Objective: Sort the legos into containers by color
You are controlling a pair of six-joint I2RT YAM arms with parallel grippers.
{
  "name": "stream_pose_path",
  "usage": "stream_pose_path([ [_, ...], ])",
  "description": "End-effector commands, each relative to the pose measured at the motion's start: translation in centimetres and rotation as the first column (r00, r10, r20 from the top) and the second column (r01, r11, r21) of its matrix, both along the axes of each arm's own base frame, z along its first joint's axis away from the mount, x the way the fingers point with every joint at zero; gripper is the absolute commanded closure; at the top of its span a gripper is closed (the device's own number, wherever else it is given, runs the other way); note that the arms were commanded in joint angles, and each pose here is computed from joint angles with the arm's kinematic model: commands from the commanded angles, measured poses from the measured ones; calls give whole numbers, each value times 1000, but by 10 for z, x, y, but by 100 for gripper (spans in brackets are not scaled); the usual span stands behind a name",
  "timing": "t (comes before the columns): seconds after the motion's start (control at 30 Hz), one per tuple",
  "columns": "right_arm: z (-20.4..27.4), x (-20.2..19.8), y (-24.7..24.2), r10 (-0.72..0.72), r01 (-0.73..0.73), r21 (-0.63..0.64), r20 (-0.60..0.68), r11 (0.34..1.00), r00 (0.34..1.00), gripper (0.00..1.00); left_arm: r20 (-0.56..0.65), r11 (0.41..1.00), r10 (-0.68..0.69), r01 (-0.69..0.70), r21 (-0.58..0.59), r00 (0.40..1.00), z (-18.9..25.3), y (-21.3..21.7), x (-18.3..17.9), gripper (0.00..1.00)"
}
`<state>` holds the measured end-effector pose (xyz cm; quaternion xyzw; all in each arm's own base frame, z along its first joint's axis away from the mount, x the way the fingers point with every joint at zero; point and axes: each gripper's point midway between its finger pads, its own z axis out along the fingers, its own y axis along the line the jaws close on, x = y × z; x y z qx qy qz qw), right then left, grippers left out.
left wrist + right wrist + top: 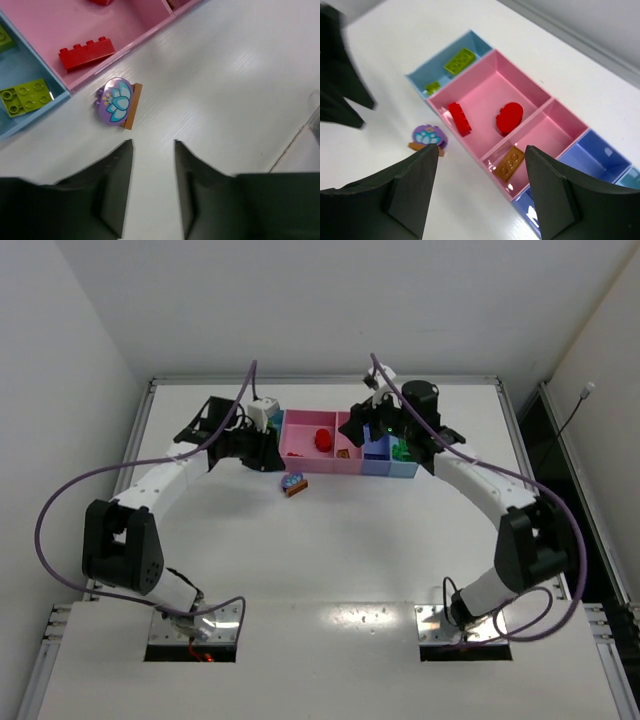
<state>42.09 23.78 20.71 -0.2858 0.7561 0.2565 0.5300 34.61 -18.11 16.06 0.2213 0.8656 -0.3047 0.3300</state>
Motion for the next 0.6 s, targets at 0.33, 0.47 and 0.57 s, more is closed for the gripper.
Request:
stream_pose_path([
  [0.33, 29, -54, -13, 90, -91, 10, 41, 996, 995, 29, -41, 971, -92, 99, 217, 995, -45, -3, 3, 51],
  [0.47, 28, -55, -17, 81, -82, 10, 41, 997, 996, 29, -42, 967, 14, -3, 253, 999, -50, -2, 12, 51],
  [0.57, 26, -53, -21, 72, -73, 10, 43, 997, 996, 29, -11, 962, 39, -34, 271, 999, -52, -6, 20, 51],
])
